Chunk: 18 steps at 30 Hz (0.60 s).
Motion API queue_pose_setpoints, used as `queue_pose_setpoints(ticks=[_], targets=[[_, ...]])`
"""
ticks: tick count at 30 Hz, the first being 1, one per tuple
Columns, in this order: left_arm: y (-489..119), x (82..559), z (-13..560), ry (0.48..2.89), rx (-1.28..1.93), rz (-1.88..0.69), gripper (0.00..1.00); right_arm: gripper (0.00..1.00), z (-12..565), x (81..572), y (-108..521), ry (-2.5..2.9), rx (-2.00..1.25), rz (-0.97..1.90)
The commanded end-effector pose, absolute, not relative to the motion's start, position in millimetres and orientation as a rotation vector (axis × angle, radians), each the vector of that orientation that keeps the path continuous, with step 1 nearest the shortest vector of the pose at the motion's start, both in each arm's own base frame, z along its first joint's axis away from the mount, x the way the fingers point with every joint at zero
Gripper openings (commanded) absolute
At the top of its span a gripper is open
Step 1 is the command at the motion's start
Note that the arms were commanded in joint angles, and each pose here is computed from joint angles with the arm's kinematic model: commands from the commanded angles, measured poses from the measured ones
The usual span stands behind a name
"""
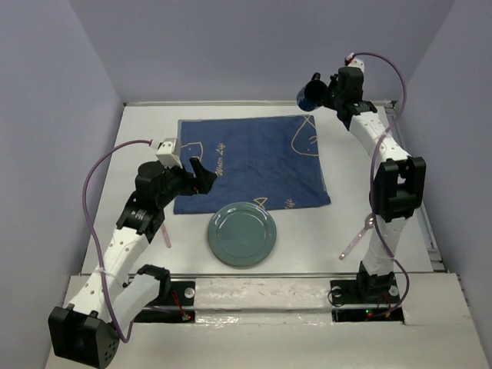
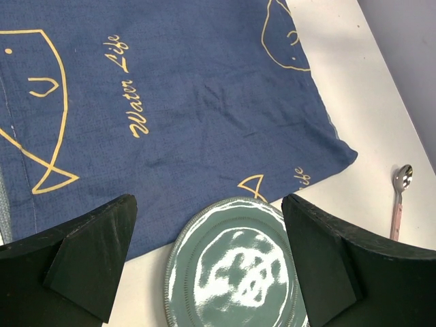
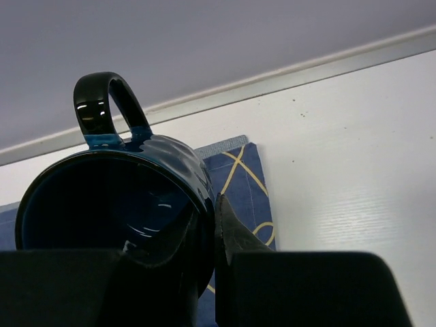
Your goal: Set the dinner table for one person
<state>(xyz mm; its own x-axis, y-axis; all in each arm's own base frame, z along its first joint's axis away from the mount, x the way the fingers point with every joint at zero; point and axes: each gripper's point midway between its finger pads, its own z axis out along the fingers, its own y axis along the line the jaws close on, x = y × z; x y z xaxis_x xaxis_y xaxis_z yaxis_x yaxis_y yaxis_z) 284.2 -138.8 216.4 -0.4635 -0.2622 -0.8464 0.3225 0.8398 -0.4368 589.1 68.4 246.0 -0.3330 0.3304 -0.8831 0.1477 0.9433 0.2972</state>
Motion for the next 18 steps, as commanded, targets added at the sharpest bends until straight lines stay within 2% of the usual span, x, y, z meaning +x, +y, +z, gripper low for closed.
queue_pose_setpoints(ticks=[1,6,18], targets=[[-141,287,230,1.896,0.076,-0.683,0.99,0.0,256,616,79,1.875,0.345,0.199],[-139,288,231,1.895,0.072,-0.675,0.99,0.0,217,629,92,1.963,0.324,0.173],[-139,289,229,1.901,0.071,-0.674,0.99,0.0,167,633,97,2.058,0.311,0.168]])
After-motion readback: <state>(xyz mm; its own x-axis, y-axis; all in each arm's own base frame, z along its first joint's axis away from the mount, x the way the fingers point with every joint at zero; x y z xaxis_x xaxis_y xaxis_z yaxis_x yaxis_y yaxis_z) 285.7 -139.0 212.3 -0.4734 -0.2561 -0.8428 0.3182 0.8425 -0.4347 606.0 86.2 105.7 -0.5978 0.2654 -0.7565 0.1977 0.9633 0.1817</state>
